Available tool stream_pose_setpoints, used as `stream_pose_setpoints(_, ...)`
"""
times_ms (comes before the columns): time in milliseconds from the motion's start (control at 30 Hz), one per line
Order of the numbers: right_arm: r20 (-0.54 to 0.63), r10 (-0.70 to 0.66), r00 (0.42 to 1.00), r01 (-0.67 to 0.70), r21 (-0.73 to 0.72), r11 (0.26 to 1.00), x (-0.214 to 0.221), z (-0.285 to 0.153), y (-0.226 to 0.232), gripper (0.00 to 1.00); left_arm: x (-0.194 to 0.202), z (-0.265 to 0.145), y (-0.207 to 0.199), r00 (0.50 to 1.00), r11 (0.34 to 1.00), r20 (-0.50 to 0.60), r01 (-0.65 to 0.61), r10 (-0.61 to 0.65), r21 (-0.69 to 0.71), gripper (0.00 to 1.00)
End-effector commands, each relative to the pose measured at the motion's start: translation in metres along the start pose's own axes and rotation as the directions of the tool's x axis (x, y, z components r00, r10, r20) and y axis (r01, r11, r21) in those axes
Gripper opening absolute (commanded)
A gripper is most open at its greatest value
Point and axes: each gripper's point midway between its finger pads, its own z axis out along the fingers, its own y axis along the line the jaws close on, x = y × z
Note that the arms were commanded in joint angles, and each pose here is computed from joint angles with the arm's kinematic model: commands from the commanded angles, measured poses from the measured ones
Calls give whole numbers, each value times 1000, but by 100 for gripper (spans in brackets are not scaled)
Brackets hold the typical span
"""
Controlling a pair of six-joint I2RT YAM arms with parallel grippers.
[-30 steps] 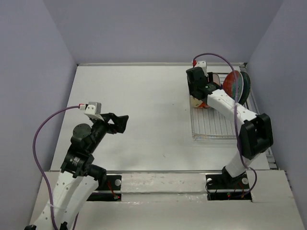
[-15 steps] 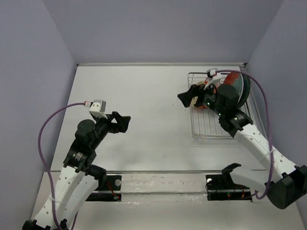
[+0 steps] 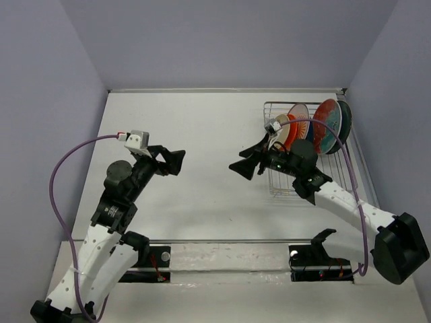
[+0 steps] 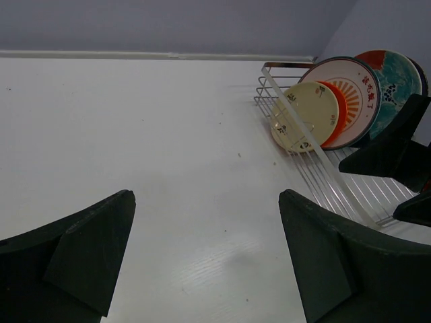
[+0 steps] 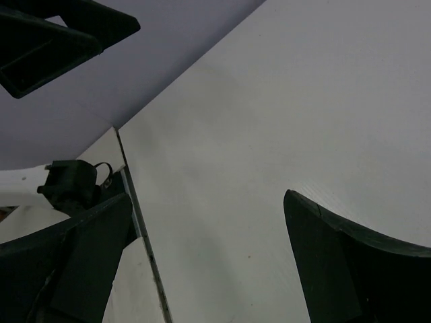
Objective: Load the plates into the dish rack
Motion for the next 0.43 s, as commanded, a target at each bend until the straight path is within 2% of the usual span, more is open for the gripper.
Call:
stream_pose_setpoints(0,74,-41,996,49,-104,993,-12,7,18,100,-30,3,-10,991,996,118,-76,70,52,99)
stream_pose_setpoints(233,57,-32,998,37,-96,995,-6,13,10,100,-39,-11,-16,977,990,194,-112,94,88,99)
stream_pose_setpoints(400,56,-41,998,46,-93,995,-4,15,10,100,-35,-8,-19,984,991,165,-87,69,106,99)
